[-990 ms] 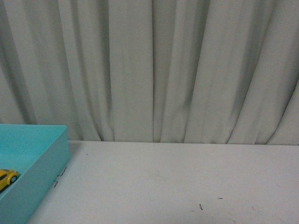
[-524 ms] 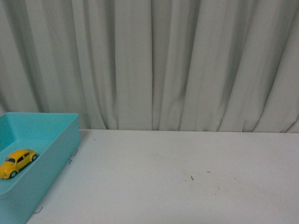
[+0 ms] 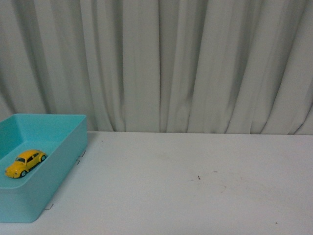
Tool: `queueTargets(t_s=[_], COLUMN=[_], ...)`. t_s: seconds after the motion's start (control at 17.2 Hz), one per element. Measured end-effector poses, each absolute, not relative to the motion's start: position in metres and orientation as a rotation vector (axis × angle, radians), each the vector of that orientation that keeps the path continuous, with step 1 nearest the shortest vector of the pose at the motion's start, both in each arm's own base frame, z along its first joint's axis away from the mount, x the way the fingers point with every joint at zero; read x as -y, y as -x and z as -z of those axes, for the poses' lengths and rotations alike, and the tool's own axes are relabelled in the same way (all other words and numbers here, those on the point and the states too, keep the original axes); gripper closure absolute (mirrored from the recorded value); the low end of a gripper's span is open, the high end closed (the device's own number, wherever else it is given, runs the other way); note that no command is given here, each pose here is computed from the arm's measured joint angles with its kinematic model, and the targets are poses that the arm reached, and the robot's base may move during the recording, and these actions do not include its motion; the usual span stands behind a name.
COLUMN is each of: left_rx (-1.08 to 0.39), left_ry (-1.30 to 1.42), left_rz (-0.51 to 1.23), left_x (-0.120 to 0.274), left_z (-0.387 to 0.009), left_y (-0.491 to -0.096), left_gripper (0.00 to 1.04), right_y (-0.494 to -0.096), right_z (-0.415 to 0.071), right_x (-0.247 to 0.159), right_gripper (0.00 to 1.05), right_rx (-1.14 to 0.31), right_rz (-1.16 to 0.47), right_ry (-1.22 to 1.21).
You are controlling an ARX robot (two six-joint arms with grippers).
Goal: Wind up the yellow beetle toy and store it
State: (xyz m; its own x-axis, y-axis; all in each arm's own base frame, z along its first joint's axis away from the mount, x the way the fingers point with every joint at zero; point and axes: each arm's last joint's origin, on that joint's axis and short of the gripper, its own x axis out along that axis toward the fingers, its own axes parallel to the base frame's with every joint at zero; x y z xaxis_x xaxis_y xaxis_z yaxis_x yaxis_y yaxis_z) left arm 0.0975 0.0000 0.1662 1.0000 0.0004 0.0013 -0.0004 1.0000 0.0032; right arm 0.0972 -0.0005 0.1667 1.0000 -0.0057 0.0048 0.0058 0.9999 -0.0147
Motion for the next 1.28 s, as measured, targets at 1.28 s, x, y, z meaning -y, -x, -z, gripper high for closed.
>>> queueTargets(t_s=[1.28], left_rx=[0.001], left_ry=[-0.002], left_rz=[0.000], left_x=[0.0000], left_z=[-0.1662], left_y=[-0.0975], left_gripper=[0.07], right_y=[-0.0972], right_z=[-0.1666], right_x=[0.0005], right_gripper=[0.07], right_rx=[0.004], right_rz=[0.006], right_ry=[0.014])
